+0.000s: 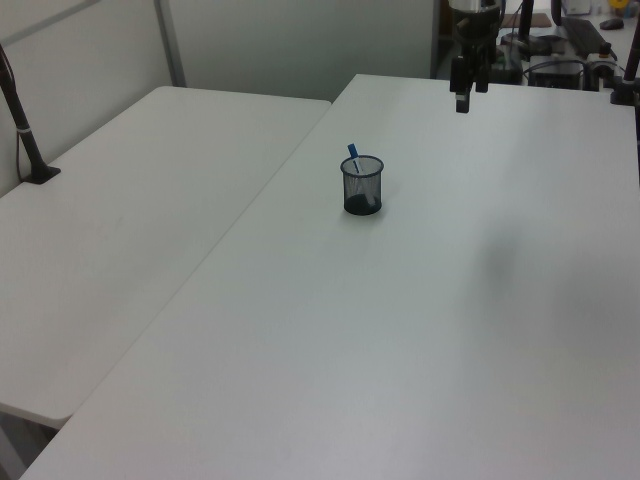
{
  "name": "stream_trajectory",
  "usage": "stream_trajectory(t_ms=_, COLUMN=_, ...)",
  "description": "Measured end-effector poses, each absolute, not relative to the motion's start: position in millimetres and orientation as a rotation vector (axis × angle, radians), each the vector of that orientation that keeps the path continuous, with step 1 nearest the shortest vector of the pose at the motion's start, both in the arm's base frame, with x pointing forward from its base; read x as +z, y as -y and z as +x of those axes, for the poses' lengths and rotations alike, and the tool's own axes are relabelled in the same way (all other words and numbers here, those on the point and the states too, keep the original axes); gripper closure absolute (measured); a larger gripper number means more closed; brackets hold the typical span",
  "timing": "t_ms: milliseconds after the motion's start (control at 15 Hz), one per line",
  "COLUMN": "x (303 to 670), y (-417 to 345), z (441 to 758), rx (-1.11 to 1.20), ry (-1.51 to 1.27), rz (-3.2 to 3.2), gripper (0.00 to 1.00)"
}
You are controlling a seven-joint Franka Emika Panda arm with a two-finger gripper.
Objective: Remove the marker
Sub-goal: 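Move the open gripper down over the black mesh cup's marker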
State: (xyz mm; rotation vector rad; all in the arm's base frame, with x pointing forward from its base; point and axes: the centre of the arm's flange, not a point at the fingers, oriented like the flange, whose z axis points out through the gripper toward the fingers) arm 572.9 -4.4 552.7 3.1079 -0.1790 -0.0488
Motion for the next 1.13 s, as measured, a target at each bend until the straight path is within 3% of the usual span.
stream_trajectory(t_ms=866, x=542, y=4, z=582, rx=-0.072, ry=0.126, rz=3.106, gripper=0.0)
stream_trajectory(t_ms=1132, x=536, y=2, z=604, rx=-0.021, ry=0.112, rz=3.108, gripper=0.0)
